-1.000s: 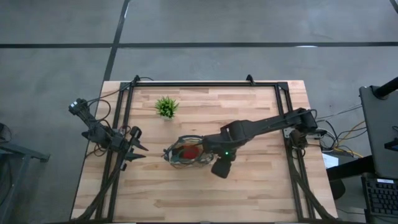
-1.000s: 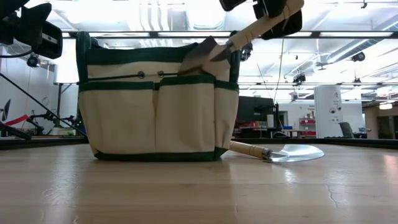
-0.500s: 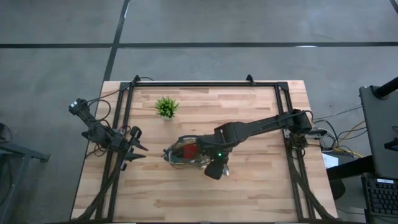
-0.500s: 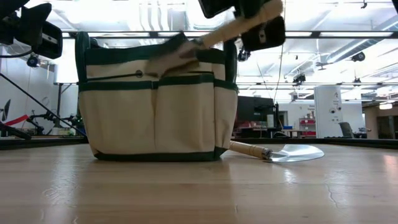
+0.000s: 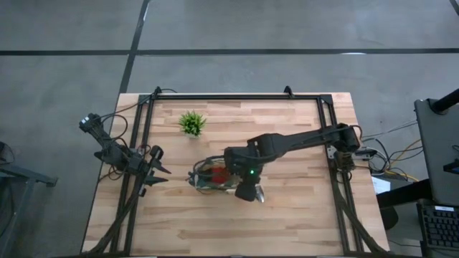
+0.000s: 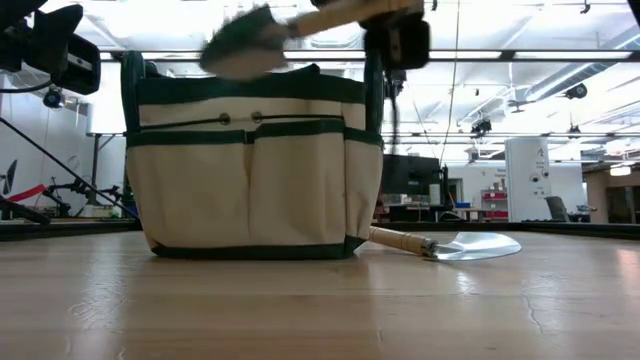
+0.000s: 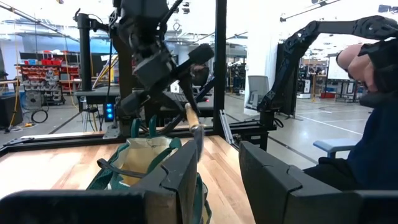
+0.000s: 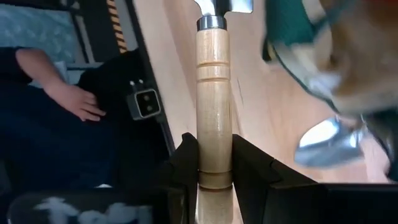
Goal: Pick & Place Garden tools in Gardening bag
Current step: Put the left brown trowel into the gardening bag
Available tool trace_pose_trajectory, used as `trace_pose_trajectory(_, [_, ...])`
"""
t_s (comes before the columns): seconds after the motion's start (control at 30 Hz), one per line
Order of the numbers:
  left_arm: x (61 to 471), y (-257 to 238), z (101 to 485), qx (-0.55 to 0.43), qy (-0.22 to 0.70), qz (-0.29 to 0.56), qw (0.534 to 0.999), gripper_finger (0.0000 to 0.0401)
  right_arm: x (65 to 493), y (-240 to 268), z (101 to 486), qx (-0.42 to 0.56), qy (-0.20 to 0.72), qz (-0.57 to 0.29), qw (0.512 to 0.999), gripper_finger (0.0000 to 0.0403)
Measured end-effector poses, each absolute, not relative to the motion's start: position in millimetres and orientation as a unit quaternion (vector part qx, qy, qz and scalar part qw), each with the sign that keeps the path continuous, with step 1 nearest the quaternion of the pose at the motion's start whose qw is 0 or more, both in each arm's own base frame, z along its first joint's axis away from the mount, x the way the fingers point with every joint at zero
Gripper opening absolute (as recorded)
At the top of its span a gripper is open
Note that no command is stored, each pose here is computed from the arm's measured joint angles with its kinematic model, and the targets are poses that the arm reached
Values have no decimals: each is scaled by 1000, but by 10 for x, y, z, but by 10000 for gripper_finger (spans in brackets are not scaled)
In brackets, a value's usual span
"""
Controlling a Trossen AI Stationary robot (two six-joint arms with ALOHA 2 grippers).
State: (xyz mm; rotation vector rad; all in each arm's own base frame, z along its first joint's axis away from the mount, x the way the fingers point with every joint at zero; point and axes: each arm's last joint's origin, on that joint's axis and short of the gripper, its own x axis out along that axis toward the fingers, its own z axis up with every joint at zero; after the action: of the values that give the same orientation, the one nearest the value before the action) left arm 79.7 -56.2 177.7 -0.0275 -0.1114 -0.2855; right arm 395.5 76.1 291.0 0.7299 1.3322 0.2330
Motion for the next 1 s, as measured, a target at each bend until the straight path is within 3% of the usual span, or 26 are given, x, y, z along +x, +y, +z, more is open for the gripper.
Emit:
trace_pose_trajectory(0.43, [797, -562, 1776, -13, -55, -142, 988, 124, 3989, 1112, 3108, 190, 496, 203, 823, 65])
trace_pose_trajectory(0.63, [797, -562, 1776, -14, -55, -142, 988, 124, 4048, 1376, 3215, 133, 402, 242, 873, 64])
trace_pose_trajectory(1.0, [796, -561, 1786, -14, -56, -142, 988, 124, 4031, 1880, 2987, 96, 258, 327, 904, 64])
